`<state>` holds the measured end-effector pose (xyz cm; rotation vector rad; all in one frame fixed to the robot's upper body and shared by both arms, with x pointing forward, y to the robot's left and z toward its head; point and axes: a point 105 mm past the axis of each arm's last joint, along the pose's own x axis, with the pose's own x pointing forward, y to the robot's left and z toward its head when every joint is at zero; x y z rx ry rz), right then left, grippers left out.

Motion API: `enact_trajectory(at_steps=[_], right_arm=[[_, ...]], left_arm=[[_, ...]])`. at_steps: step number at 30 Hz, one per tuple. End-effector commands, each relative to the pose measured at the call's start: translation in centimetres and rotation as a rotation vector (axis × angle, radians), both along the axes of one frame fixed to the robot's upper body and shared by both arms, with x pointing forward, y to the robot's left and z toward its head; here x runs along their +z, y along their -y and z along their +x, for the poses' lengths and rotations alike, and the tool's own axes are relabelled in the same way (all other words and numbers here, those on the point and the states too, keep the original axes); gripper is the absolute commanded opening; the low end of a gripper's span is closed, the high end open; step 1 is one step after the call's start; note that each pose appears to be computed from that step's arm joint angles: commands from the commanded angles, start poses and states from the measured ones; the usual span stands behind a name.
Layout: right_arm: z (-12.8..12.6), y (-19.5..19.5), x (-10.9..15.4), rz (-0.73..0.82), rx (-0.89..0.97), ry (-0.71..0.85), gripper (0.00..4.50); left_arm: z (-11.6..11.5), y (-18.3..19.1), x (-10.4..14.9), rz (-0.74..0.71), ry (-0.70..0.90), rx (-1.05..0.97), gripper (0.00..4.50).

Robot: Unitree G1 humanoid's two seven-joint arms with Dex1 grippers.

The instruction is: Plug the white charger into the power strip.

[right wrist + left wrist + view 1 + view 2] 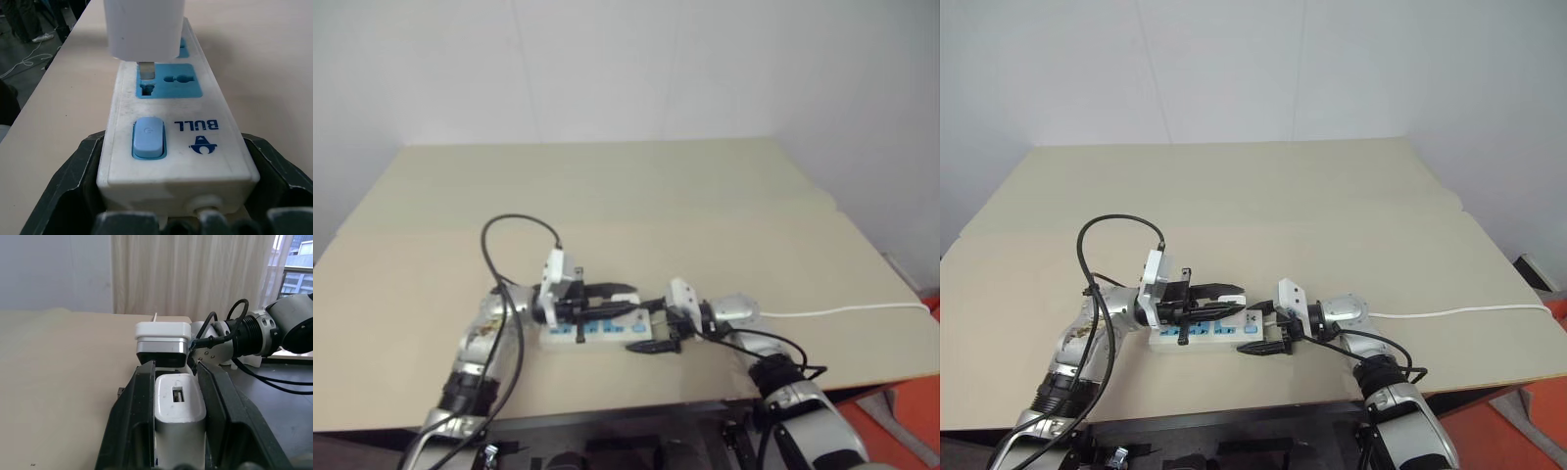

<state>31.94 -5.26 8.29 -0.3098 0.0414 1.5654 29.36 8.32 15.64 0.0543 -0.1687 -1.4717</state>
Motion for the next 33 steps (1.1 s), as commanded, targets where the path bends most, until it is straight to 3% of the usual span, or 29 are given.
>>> enact_trajectory(at_steps=[1, 33], right_arm=[[-0.8, -0.7, -0.4, -0.019, 0.054, 0.0, 3.42], [-0.8, -0.3, -0.4, -0.03, 0.044, 0.0, 3.42]], left_arm=[[-0.1, -0.4, -0.2, 0.017, 0.027, 0.001, 1.0], [-0.5, -1.1, -3.0, 0.091, -0.031, -0.028, 1.0]])
